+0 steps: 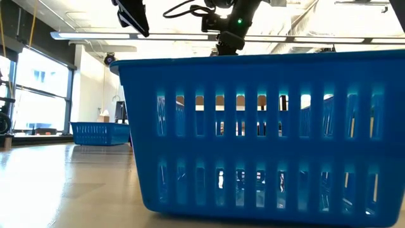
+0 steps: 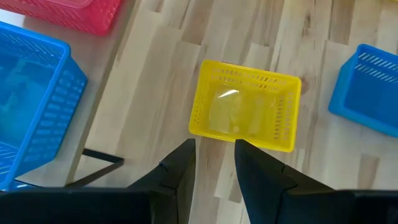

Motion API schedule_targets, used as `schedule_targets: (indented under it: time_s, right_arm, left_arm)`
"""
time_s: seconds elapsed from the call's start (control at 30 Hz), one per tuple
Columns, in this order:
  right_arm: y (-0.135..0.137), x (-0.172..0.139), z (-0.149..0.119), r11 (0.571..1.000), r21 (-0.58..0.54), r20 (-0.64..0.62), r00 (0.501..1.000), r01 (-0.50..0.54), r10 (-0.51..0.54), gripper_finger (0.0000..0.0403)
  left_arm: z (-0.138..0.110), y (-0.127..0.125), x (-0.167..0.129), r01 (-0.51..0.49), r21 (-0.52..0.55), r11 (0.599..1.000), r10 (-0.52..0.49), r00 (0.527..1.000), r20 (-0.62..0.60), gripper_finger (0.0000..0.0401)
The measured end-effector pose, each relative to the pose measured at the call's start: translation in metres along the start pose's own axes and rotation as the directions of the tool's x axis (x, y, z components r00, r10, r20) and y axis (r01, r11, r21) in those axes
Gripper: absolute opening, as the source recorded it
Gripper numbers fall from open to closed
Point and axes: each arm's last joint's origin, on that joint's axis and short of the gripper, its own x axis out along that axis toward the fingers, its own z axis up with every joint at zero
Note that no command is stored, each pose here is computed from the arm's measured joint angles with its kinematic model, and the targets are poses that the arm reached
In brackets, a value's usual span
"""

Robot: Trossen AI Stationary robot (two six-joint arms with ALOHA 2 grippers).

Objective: Stack baskets on shelf by color
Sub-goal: Put the center red bin on the shelf

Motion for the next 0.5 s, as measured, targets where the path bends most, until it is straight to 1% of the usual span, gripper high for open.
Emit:
schedule_targets:
  time_s: [0.2, 0.37, 0.43, 0.5]
  right_arm:
    - [-0.0004, 0.0000, -0.0002, 1.000, 0.006, -0.005, 1.000, 0.014, -0.014, 0.0000]
    - [0.0001, -0.0002, 0.0008, 0.999, -0.028, 0.002, 1.000, 0.018, -0.018, 0.0001]
    - [0.0008, -0.0004, 0.0011, 0.999, -0.030, 0.003, 1.000, 0.016, -0.016, 0.0008]
    - [0.0008, -0.0004, 0.0011, 1.000, -0.022, 0.003, 1.000, 0.016, -0.016, 0.0023]
  left_arm:
    - [0.0000, -0.0001, 0.0001, 0.000, -0.003, 1.000, 0.000, 1.000, 0.000, 0.0102]
    - [0.0000, 0.0000, 0.0000, -0.001, -0.003, 1.000, 0.001, 1.000, 0.000, 0.0102]
    - [0.0000, 0.0000, 0.0000, -0.001, -0.002, 1.000, 0.001, 1.000, 0.000, 0.0102]
    - [0.0000, 0.0000, 0.0000, -0.001, -0.001, 1.000, 0.001, 1.000, 0.000, 0.0102]
